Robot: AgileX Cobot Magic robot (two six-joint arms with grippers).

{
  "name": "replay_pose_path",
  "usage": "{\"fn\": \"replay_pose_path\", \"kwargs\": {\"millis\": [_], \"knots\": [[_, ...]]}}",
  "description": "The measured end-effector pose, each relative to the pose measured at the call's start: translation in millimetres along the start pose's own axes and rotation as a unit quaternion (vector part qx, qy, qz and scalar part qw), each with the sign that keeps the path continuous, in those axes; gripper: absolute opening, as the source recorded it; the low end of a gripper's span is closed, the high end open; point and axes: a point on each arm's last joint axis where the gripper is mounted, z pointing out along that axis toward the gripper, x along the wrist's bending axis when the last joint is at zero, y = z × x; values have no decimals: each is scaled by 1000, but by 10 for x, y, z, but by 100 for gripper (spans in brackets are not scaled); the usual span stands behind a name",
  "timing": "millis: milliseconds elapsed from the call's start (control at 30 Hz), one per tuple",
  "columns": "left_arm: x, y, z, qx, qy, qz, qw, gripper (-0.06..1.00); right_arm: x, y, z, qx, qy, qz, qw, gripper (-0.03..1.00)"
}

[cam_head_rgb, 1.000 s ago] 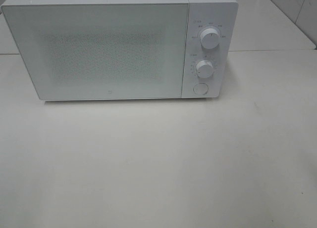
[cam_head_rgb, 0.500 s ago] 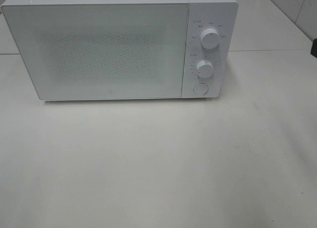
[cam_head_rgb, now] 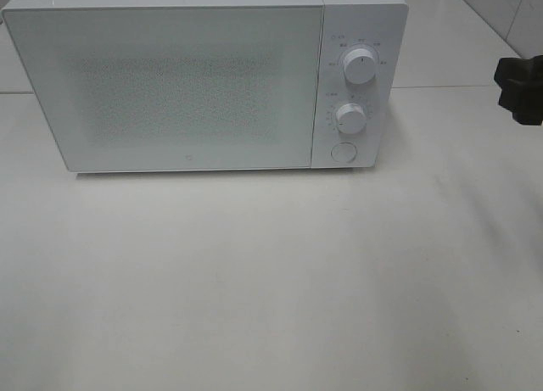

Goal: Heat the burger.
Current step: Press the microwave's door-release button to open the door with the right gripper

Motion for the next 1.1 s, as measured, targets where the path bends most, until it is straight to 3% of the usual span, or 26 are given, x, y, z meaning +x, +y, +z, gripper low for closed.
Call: {"fn": "replay_pose_path", "kwargs": {"millis": [100, 333, 1100], "knots": [[0, 0, 0, 0, 0, 0, 1000, 99, -15, -129, 50, -37, -4, -1, 999, 70], [0, 0, 0, 0, 0, 0, 1000, 99, 16, -324, 130, -30, -3, 3, 1000, 69], [0, 0, 0, 0, 0, 0, 1000, 99, 896, -894, 254, 44, 8, -39, 998, 69]]}}
